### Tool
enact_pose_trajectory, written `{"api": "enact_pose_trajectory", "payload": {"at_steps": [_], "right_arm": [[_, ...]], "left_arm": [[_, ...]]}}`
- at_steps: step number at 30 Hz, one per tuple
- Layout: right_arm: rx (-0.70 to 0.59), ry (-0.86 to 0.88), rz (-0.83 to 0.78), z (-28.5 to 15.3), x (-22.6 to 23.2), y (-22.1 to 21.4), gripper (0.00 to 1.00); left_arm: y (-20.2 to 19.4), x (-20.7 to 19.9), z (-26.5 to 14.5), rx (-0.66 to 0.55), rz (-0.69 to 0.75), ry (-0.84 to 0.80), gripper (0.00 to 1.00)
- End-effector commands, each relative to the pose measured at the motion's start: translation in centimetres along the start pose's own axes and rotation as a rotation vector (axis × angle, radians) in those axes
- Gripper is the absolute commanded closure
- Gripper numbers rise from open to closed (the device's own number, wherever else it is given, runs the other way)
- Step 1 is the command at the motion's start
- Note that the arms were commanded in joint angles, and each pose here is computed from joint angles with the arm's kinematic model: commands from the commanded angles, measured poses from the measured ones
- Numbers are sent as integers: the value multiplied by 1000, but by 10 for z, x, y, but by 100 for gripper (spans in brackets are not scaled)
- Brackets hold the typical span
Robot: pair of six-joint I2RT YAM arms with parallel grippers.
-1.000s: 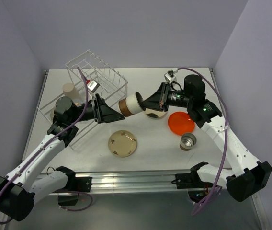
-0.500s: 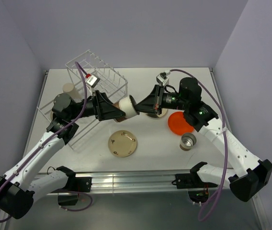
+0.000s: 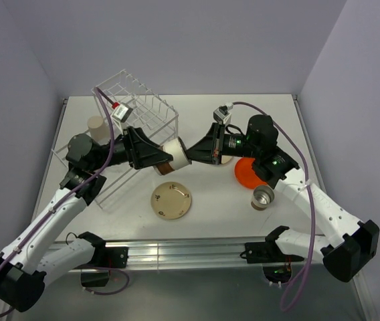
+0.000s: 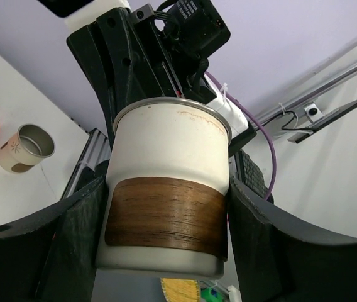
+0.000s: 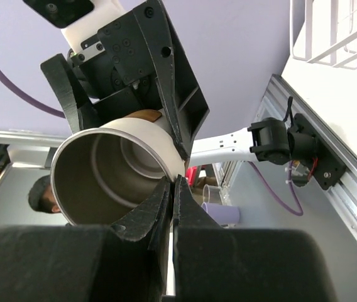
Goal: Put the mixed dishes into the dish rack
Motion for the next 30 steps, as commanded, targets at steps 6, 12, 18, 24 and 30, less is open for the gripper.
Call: {"api": "enact_pose_trajectory", "payload": {"at_steps": [6, 12, 18, 24, 30], "right_arm": [[-22, 7, -61, 4, 6, 7, 76], [-112, -246, -144, -18, -2, 15, 32], [-182, -464, -268, -46, 0, 17, 33], [-199, -558, -295, -65, -4, 7, 33], [-199, -592, -325, -75, -5, 1, 34]], "left_arm": [[-2, -26, -9, -47, 91, 50, 100], [12, -35, -48, -307, 89, 394, 100], [23, -23, -96, -604, -15, 625, 100], [31, 0, -122, -823, -137, 861, 100], [41, 30, -141, -886, -222, 1012, 100]]}}
Point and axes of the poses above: each gripper's point midway between its finger pads, its own z axis out along the fingers, its own x axis along the line the jaws close on, y = z × x, the point moved 10 cm from there along -z, back along the fingers, and after that the axes turned 14 degrees about -z, right-handed, at the moved point
